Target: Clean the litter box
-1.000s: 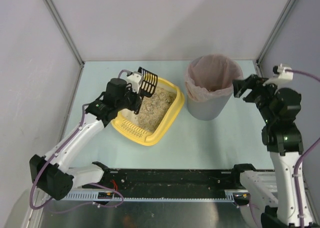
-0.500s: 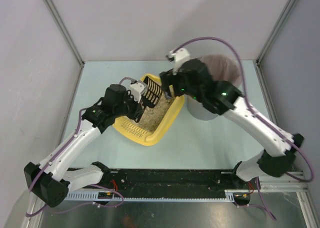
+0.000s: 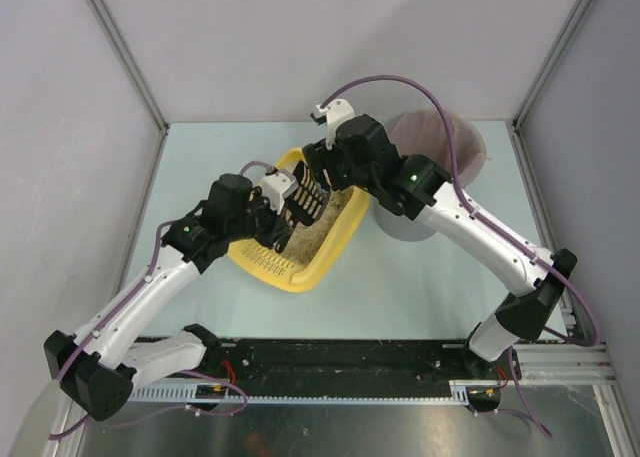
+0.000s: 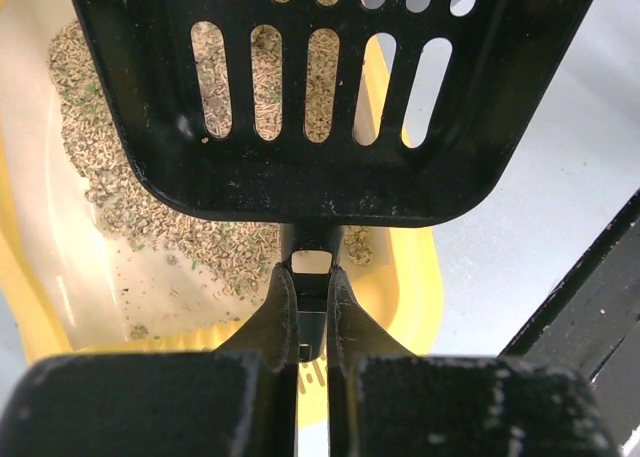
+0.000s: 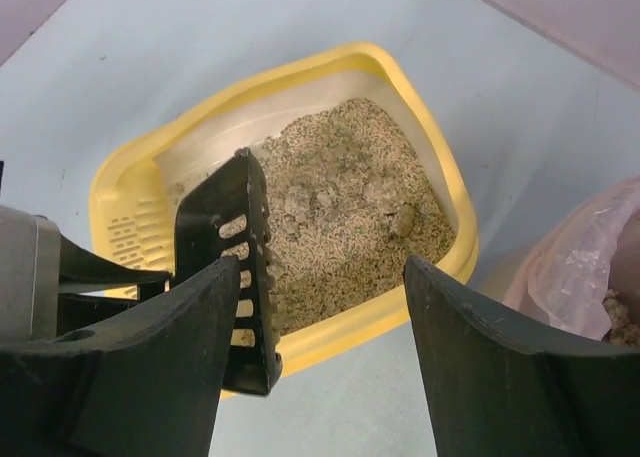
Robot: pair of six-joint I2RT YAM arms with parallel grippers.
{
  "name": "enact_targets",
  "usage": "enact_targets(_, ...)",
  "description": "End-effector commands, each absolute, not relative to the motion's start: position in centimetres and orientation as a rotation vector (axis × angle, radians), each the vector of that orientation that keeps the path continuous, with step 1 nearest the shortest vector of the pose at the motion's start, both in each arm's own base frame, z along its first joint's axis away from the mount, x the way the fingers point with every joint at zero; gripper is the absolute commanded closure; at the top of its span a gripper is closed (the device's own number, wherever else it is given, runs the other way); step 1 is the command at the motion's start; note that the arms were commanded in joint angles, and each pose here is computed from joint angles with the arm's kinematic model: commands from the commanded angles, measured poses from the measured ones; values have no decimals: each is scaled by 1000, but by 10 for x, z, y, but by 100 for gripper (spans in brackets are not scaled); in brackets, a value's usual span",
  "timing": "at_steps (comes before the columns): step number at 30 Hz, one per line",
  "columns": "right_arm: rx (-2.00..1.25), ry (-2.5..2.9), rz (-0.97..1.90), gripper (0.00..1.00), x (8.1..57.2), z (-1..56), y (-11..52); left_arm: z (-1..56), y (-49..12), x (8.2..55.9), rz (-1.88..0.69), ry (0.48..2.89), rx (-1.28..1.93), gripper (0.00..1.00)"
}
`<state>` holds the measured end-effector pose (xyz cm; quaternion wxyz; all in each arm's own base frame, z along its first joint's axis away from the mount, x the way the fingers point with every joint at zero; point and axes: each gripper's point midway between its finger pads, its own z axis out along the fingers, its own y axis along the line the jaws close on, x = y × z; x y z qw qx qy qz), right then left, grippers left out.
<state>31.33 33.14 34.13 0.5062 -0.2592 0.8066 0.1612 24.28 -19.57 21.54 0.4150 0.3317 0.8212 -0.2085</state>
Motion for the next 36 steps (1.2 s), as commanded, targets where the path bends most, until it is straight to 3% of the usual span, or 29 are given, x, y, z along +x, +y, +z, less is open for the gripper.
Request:
enact_targets(1,-643,1904,467,30,318,348,342,227,-205,238,-551,1960,928,100)
enact_targets(8,-666,1926,667,49,316,344,342,225,-208,236,-559,1951,944,100)
enact_targets(18,-712,2018,562,57,319,310,341,219,-208,239,-544,1971,939,100)
enact_targets(19,-716,2023,559,60,319,308,341,219,-208,240,-541,1968,939,100)
enact_targets(23,-711,2015,562,96,318,308,339,218,-205,244,-514,1979,916,100)
enact_targets(26,-677,2001,582,100,322,312,335,220,-203,247,-493,1980,889,98)
enact_targets(27,-683,1998,632,100,319,313,336,223,-202,248,-490,1970,881,75)
enact_targets(30,-639,1979,772,100,319,321,332,236,-199,248,-481,1931,843,32)
enact_targets(33,-616,1939,880,100,315,335,327,255,-189,248,-457,1857,774,18)
enact_targets(36,-587,1902,977,100,310,351,320,276,-183,244,-501,1752,731,12)
